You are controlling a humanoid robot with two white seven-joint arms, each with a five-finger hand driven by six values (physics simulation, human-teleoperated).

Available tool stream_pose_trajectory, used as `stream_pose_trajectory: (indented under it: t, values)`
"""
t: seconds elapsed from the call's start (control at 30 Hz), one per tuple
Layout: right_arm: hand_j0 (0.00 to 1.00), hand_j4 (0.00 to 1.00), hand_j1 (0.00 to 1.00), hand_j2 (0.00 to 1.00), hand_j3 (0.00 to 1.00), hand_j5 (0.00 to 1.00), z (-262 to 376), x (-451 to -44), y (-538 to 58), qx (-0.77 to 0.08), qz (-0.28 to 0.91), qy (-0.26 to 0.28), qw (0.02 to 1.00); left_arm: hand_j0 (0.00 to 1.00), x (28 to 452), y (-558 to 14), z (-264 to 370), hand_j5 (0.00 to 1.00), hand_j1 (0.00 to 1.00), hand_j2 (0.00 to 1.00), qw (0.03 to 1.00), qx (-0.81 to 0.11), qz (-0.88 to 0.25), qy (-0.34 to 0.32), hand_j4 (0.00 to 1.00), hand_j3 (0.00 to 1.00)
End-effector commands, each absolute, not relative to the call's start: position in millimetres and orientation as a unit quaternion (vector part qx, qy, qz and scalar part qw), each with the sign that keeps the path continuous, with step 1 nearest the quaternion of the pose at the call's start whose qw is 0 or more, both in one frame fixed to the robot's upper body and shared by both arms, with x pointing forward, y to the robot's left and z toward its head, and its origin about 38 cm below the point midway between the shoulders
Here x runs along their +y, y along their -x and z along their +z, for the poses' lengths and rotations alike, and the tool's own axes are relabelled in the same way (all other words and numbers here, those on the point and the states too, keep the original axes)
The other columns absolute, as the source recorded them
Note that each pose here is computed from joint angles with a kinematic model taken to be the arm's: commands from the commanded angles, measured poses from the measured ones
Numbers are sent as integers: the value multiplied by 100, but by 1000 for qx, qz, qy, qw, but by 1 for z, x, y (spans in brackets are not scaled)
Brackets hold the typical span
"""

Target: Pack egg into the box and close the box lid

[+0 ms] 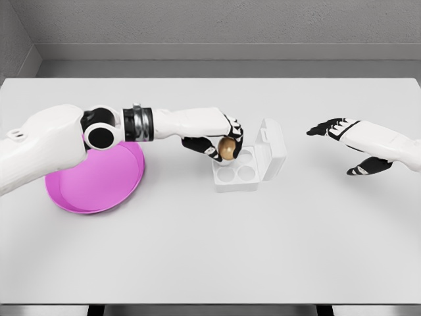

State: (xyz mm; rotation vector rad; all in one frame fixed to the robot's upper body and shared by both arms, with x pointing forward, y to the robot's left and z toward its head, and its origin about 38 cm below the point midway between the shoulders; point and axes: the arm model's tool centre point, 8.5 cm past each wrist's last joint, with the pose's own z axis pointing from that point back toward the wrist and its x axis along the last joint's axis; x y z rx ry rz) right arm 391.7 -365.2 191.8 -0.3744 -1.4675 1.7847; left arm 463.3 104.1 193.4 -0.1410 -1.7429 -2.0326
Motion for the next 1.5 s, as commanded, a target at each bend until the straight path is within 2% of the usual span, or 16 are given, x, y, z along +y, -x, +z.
stream_pose_trajectory:
  t: [0.0,1.13,1.27,1.3,1.33,1.37,1.47]
  values:
    - [100,100,100,100,100,100,192,-366,-391,-579,700,146,392,37,103,-462,191,37,37,37,229,-637,-734,53,37,37]
    - [100,100,100,100,100,100,193,-366,-391,-578,700,146,392,37,99,-462,169,37,37,37,236,-626,-742,50,37,37]
    - [100,100,100,100,100,100,192,-366,-391,-578,701,147,392,46,99,-461,168,46,46,46,236,-625,-742,50,46,46]
    - [100,100,100,100,100,100,192,-366,-391,-578,700,146,392,56,100,-461,167,56,56,56,235,-624,-743,50,56,56]
    - [100,100,100,100,100,100,192,-366,-391,-578,701,147,392,61,99,-461,168,61,61,61,235,-624,-743,49,61,61]
    - [100,100,100,100,100,100,192,-366,-391,-578,701,147,392,70,100,-461,168,70,70,70,235,-624,-743,49,70,70]
    - [100,100,100,100,100,100,192,-366,-391,-578,700,146,392,85,101,-462,169,85,85,85,235,-624,-744,48,85,85]
